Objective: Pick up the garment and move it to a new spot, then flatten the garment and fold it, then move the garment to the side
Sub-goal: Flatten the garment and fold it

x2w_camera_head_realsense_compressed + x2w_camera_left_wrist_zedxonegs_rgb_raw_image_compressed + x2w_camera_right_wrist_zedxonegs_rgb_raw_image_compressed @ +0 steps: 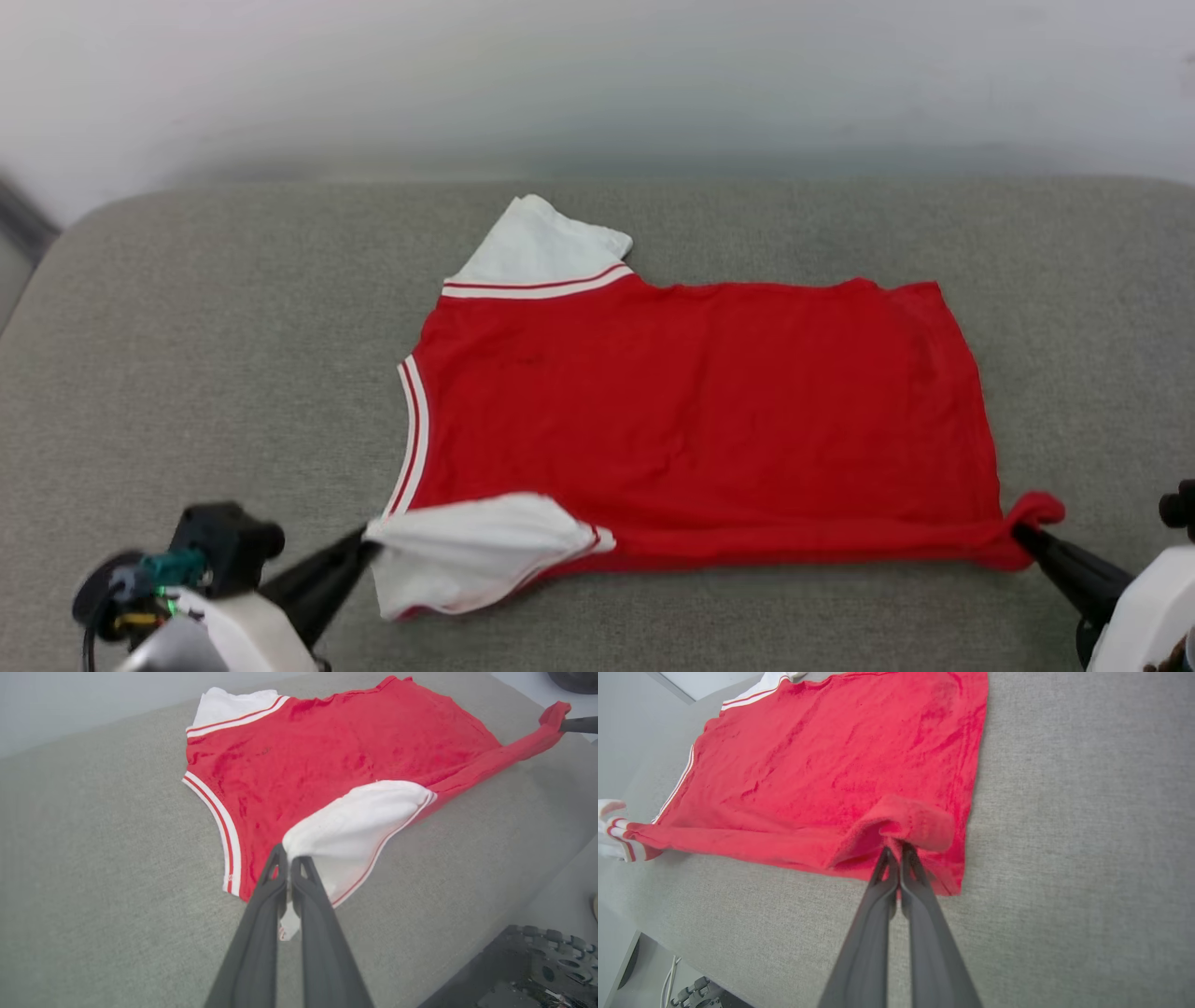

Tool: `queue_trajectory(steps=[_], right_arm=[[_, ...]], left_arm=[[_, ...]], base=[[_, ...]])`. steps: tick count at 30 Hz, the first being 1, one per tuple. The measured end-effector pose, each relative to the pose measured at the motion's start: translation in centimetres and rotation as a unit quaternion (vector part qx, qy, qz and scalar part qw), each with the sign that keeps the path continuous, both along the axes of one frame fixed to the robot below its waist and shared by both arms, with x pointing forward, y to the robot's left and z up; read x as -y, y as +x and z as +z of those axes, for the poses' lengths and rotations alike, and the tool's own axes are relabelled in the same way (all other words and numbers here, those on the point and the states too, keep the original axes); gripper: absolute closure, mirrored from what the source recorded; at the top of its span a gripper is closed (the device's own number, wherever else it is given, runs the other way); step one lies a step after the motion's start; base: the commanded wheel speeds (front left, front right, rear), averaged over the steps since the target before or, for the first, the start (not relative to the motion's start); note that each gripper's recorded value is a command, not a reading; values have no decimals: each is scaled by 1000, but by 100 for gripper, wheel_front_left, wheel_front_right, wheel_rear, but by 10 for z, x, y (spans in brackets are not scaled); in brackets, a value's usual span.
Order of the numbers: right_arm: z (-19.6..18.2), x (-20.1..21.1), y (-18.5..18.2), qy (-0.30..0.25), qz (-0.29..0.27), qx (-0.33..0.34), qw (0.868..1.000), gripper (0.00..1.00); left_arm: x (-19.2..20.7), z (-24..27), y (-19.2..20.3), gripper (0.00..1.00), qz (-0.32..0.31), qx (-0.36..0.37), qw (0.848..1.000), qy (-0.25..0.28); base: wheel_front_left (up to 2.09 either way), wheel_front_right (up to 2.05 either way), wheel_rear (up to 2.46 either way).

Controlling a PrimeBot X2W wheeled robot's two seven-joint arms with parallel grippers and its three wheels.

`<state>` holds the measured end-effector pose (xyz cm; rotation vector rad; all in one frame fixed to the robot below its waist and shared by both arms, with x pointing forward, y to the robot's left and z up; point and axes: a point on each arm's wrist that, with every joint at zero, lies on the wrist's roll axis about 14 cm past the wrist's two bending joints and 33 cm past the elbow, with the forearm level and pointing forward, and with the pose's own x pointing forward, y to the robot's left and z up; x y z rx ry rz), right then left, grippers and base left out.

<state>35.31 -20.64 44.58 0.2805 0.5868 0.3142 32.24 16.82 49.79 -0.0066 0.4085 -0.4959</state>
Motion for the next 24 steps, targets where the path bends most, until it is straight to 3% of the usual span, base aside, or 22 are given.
queue_trajectory(steps=[14, 22, 23, 24], right_arm=[[-26, -11, 46, -40, 5, -38, 998, 100], [-44, -14, 57, -67, 6, -66, 996, 100], [-47, -16, 57, -66, 6, -70, 995, 100], [-49, -17, 57, -63, 4, -74, 995, 100]], left_arm=[[-3, -32, 89, 100, -21, -8, 997, 80], [-4, -60, 113, 100, -27, -38, 993, 107], [-6, -67, 114, 96, -25, -46, 992, 115], [-5, -73, 113, 43, -26, -54, 991, 119]], base=[[0, 0, 0], [0, 0, 0], [0, 0, 0], [0, 0, 0]])
